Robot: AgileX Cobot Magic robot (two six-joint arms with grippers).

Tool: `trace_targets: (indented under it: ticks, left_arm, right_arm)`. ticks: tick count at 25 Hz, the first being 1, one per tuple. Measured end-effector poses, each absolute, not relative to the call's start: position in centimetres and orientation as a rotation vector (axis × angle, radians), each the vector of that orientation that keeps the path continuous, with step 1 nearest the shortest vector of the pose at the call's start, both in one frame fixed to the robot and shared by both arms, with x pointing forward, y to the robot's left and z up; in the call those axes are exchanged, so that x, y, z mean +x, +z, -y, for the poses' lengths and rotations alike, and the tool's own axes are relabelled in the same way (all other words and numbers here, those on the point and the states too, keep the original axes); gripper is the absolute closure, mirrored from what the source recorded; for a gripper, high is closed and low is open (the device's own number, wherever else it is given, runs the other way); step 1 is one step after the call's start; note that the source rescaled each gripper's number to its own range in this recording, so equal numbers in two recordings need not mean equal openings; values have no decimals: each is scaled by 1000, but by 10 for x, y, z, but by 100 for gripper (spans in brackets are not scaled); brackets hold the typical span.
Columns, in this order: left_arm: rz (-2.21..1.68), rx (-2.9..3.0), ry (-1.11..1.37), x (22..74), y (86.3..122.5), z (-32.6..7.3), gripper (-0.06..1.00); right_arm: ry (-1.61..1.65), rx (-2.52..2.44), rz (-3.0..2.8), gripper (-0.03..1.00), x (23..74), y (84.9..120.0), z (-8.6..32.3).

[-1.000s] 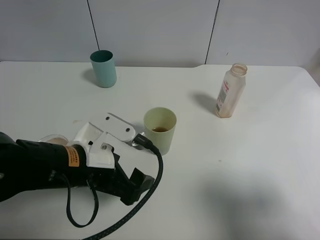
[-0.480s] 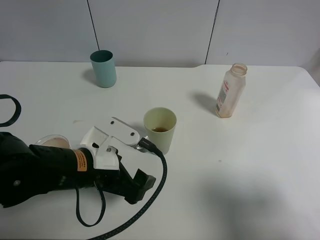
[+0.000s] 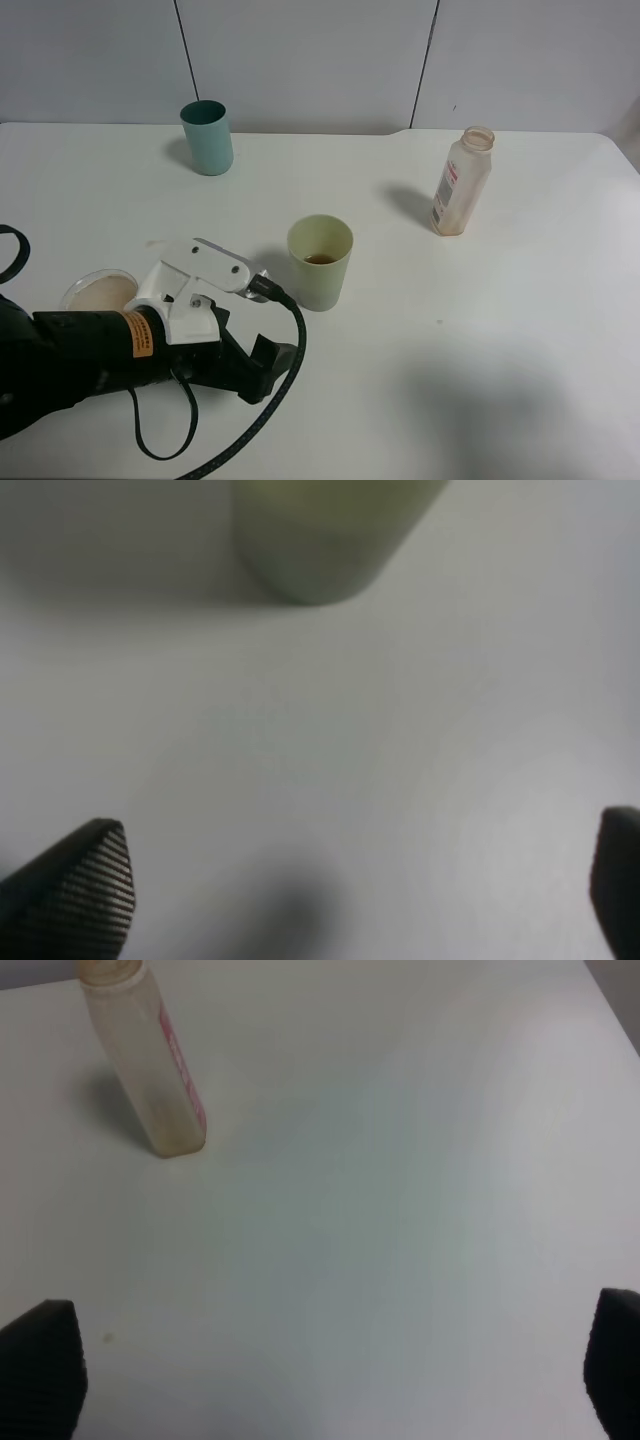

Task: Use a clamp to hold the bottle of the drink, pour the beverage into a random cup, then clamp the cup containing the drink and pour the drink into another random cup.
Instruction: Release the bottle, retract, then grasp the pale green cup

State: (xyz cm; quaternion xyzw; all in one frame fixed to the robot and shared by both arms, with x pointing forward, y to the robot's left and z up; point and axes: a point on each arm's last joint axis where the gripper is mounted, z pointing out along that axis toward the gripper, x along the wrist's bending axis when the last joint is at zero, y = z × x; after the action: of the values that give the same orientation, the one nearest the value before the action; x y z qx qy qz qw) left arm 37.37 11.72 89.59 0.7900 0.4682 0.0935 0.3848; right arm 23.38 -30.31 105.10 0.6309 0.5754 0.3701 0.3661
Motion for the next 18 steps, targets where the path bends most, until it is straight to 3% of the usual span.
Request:
trace_targets:
  ticks: [18]
  left_arm:
    - [-1107, 1826, 339, 381, 902, -118, 16]
  right_arm:
    - [951, 1622, -1479, -3, 234, 1051, 303]
